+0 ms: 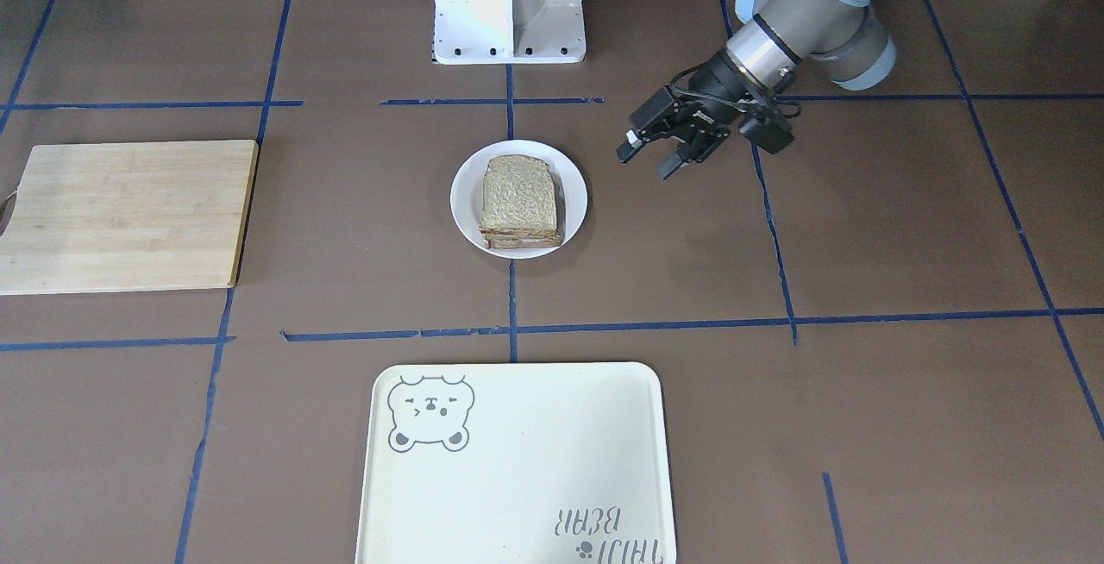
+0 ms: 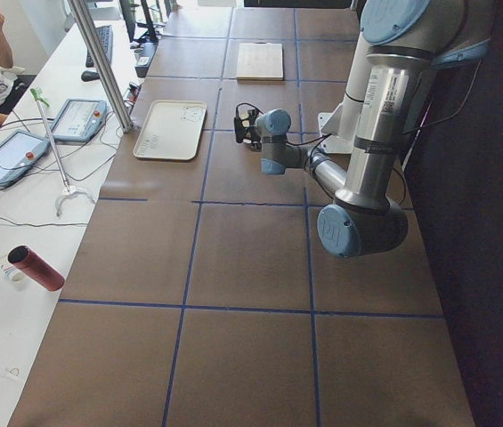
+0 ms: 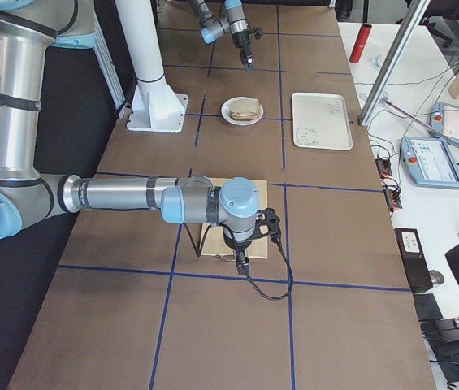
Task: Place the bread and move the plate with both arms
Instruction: 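Bring the left gripper in and grip the rim of the white plate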
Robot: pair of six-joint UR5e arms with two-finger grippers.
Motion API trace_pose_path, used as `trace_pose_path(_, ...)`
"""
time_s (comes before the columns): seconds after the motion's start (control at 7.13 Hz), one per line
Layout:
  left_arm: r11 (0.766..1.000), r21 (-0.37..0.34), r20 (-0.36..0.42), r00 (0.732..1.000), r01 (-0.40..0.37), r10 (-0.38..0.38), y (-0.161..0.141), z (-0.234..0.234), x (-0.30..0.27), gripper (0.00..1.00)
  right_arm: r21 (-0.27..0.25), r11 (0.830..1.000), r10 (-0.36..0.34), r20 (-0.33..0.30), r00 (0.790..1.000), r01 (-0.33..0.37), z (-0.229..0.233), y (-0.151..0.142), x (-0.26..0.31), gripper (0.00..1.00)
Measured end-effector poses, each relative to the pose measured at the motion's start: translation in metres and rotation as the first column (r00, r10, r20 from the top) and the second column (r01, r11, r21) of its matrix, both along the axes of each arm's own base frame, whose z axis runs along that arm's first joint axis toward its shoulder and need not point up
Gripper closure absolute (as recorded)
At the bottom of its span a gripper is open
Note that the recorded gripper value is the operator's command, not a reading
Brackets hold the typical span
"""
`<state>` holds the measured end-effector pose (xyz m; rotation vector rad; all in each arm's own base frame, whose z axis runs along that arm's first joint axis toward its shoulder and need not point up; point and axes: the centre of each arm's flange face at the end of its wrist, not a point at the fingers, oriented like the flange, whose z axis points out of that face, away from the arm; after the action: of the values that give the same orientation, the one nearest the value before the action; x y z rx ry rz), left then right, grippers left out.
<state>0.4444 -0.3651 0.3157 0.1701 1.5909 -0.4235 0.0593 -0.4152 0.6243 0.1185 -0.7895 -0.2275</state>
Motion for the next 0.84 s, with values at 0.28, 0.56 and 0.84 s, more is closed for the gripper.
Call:
trace_pose_path(0.28,0.999,-0.034,-0.044,0.998,0.032,-0.033,0.022,0.0,0.052,0.09,0.0,1.0,0.0,0.0,1.0,0.0,0.0,0.0,0.0,0.0)
trace_pose_path(0.56,0.998,-0.051,-0.034,0.999,0.032,-0.034,0.022,0.01,0.076,0.11,0.0,1.0,0.0,0.0,1.0,0.0,0.0,0.0,0.0,0.0)
trace_pose_path(0.84,0.998,-0.058,-0.021,0.999,0.03,-0.031,0.022,0.017,0.084,0.13,0.0,1.0,0.0,0.0,1.0,0.0,0.0,0.0,0.0,0.0)
